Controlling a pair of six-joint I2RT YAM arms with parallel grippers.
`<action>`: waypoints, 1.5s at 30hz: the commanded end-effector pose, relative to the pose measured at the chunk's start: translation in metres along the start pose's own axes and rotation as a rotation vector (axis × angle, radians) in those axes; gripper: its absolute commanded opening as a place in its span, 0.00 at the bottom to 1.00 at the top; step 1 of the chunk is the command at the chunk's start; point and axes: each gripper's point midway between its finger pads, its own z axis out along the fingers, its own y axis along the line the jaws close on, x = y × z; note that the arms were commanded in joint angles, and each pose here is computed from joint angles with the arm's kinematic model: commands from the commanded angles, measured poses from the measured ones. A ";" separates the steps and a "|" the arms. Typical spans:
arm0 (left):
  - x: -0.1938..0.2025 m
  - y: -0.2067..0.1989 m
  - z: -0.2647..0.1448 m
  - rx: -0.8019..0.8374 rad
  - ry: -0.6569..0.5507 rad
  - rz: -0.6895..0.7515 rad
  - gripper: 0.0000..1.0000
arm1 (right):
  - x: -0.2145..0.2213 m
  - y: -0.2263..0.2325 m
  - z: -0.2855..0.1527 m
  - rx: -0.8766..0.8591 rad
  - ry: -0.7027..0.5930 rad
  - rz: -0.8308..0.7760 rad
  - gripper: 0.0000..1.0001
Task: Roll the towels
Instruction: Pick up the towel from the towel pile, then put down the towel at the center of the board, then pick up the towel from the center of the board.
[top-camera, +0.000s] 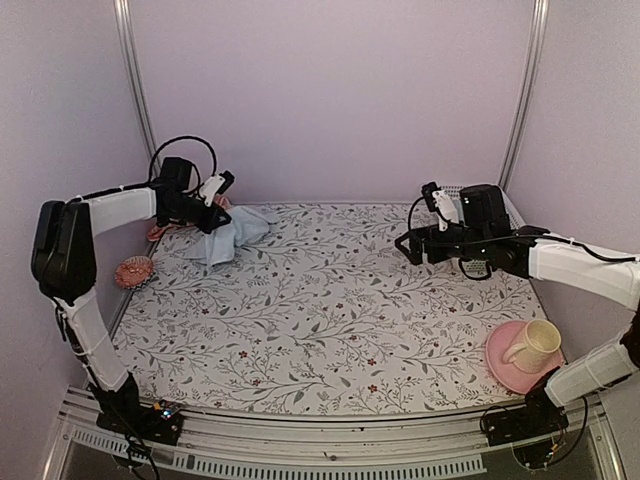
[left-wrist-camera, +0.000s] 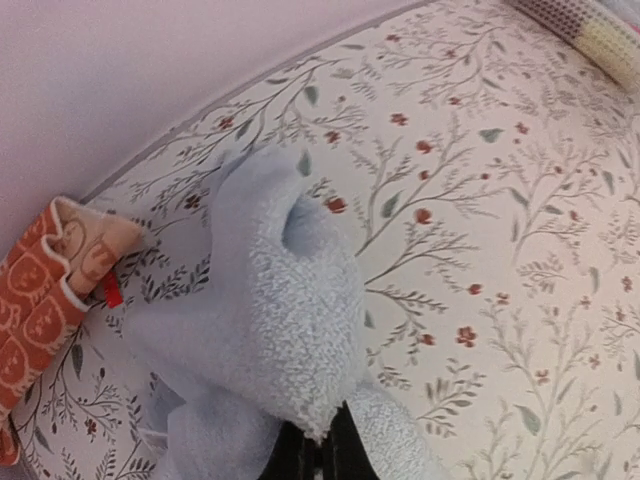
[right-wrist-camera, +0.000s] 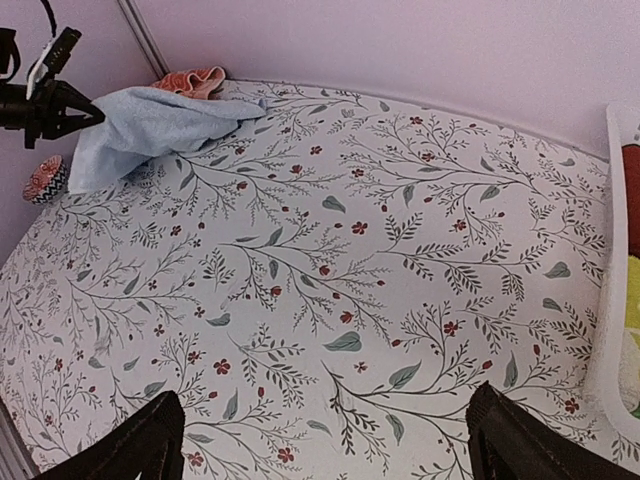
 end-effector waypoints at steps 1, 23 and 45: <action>-0.020 -0.106 -0.029 0.244 -0.070 0.119 0.00 | -0.019 0.013 -0.008 -0.010 -0.044 -0.045 0.99; 0.014 -0.158 -0.089 0.368 -0.126 0.227 0.97 | 0.045 0.147 0.055 -0.144 0.115 -0.437 0.99; 0.103 -0.073 -0.116 0.021 -0.115 0.022 0.97 | 0.192 0.325 0.111 -0.293 0.342 -0.586 0.88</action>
